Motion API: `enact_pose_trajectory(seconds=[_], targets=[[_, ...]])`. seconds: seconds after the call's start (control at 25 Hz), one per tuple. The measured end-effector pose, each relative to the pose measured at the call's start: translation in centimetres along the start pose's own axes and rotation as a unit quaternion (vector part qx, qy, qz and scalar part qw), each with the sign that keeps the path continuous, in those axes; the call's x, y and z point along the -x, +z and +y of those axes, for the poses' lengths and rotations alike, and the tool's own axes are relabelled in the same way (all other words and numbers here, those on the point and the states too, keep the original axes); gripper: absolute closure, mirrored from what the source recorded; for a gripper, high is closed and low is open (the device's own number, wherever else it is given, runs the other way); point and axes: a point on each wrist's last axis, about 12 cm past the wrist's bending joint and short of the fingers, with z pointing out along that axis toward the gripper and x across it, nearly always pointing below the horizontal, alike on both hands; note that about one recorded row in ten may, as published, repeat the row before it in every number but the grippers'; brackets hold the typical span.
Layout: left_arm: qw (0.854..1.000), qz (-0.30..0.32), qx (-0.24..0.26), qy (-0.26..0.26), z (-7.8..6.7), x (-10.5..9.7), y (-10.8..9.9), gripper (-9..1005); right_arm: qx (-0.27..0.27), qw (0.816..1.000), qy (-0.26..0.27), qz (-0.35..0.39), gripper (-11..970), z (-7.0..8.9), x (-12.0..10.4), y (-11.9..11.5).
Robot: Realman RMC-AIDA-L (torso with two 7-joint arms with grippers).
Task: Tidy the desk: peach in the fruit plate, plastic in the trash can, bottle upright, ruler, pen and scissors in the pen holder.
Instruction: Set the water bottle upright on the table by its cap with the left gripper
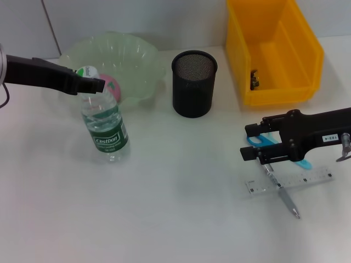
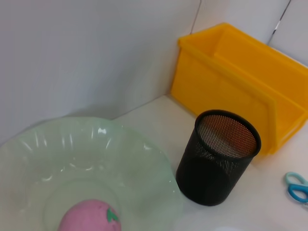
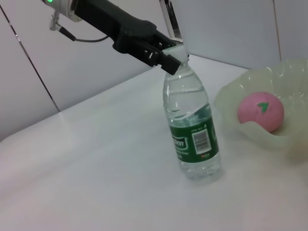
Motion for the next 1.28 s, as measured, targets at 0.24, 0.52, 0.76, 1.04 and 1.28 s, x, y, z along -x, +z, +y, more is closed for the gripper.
enact_pose_trajectory(seconds=[0.24,0.52,0.76,1.04,1.28], targets=[[1.000,-0.004,0.000,0.009,-0.1,0.0,0.2,498,0.001,1.000,0.000,0.000,271,0.0,0.0,0.0],[0.999,-0.010,-0.003,0.040,-0.1,-0.3,0.4,493,0.000,1.000,0.002,0.000,271,0.1,-0.2,-0.1],[0.997,-0.018,-0.008,0.070,-0.2,-0.5,0.4,489,0.001,1.000,0.003,0.000,271,0.1,-0.2,-0.1],[0.995,-0.015,-0.010,0.097,-0.6,-0.8,0.9,484,0.001,1.000,0.005,0.000,270,0.1,-0.4,-0.2],[0.993,-0.016,-0.008,0.113,-0.7,-0.8,1.0,480,0.001,1.000,0.005,0.000,270,0.1,-0.4,-0.2]])
